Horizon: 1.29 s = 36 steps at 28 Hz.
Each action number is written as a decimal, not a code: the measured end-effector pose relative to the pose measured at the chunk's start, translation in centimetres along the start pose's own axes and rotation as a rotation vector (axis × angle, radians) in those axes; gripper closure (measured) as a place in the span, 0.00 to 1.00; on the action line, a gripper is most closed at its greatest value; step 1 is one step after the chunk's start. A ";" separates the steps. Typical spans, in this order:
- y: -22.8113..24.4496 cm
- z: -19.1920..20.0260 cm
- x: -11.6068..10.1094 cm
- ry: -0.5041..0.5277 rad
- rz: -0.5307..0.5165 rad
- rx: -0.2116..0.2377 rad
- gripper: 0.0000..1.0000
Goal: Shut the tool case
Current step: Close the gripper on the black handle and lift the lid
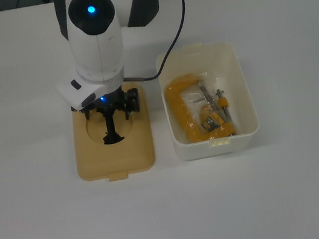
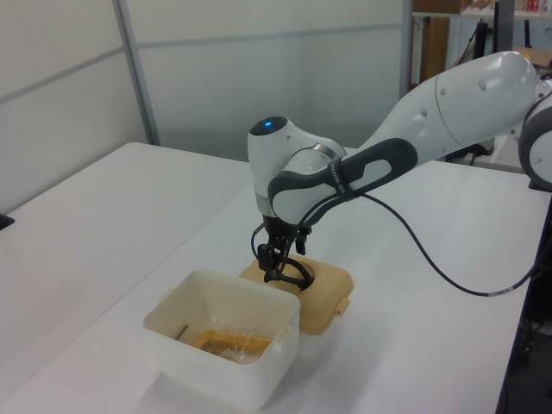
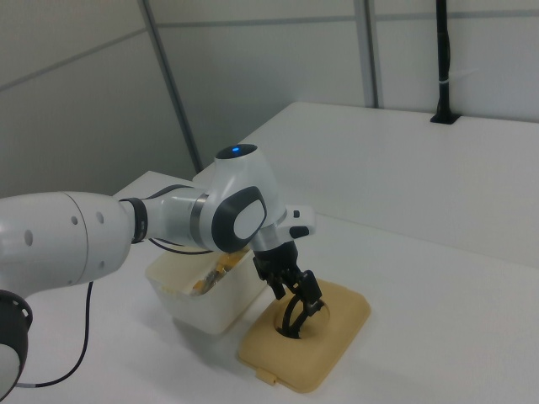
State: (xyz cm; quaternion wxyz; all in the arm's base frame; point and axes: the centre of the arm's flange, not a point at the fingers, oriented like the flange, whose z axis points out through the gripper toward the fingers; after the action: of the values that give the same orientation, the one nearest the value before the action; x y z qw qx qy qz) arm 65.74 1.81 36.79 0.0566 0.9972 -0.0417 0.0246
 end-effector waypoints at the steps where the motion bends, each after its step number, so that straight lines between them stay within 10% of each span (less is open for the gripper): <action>1: 0.0 0.0 0.2 0.002 0.003 0.001 0.08; 22: -0.6 -1.0 1.2 0.030 0.029 0.013 0.89; 36: 4.3 -5.5 1.7 -0.074 0.004 0.035 0.89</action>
State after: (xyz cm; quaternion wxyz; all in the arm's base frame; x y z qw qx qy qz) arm 66.79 -1.98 42.86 0.0374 0.9982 -0.0451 -0.0115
